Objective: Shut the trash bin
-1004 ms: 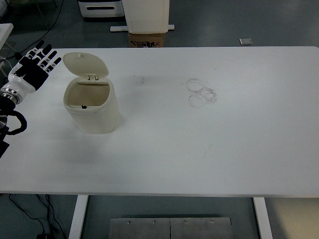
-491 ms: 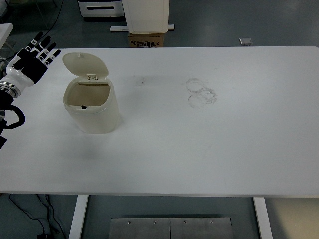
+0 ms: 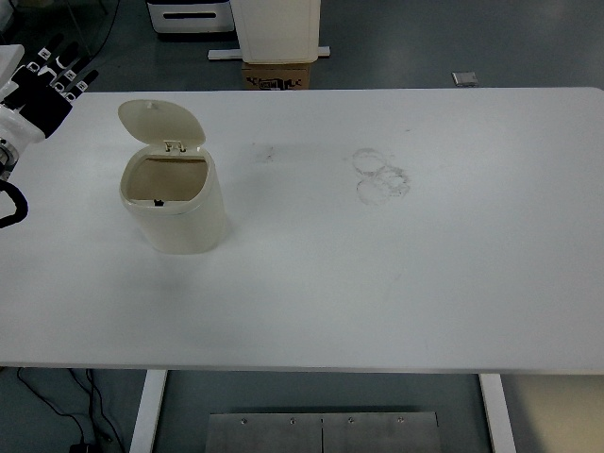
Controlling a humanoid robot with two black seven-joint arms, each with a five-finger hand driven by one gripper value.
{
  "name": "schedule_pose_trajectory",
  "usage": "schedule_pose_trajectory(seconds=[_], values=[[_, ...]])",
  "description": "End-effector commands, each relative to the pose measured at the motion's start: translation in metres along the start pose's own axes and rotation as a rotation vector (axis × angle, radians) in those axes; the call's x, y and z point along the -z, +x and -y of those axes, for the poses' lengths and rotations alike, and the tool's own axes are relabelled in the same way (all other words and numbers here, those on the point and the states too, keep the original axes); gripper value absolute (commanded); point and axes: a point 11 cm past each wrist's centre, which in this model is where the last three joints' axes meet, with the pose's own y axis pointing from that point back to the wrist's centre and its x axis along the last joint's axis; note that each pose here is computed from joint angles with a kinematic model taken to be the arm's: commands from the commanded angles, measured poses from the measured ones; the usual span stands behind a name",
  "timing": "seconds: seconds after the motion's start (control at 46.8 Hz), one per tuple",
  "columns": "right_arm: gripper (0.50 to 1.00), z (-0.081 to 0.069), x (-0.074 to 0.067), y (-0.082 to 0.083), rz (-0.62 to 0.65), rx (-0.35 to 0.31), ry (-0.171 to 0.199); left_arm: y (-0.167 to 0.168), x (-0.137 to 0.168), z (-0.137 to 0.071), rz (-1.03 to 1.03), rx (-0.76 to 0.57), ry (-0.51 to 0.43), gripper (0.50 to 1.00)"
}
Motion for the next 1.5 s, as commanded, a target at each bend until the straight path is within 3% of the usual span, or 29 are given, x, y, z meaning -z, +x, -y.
schedule_pose_trajectory(seconds=[0.0, 0.385, 0.534, 0.812, 0.983, 1.368, 1.474], values=[[0.991, 0.000, 0.000, 0.000, 0.000, 0.000, 0.000, -0.002, 0.003, 0.001, 0.000, -0.002, 0.009, 1.000], [0.991, 0.000, 0.000, 0.000, 0.000, 0.000, 0.000, -0.019, 0.015, 0.005, -0.013, 0.035, 0.035, 1.000], [0.991, 0.000, 0.000, 0.000, 0.000, 0.000, 0.000, -0.039, -0.006, 0.005, 0.030, 0.073, 0.037, 1.000], [0.991, 0.000, 0.000, 0.000, 0.000, 0.000, 0.000, -0.053, -0.005, 0.000, 0.218, 0.100, 0.147, 1.000], [0.991, 0.000, 0.000, 0.000, 0.000, 0.000, 0.000, -0.060, -0.003, -0.002, 0.344, 0.126, 0.268, 1.000], [0.991, 0.000, 0.000, 0.000, 0.000, 0.000, 0.000, -0.104, -0.040, -0.004, 0.683, 0.233, 0.340, 1.000], [0.991, 0.000, 0.000, 0.000, 0.000, 0.000, 0.000, -0.106, -0.035, -0.007, 0.768, 0.267, 0.441, 1.000]])
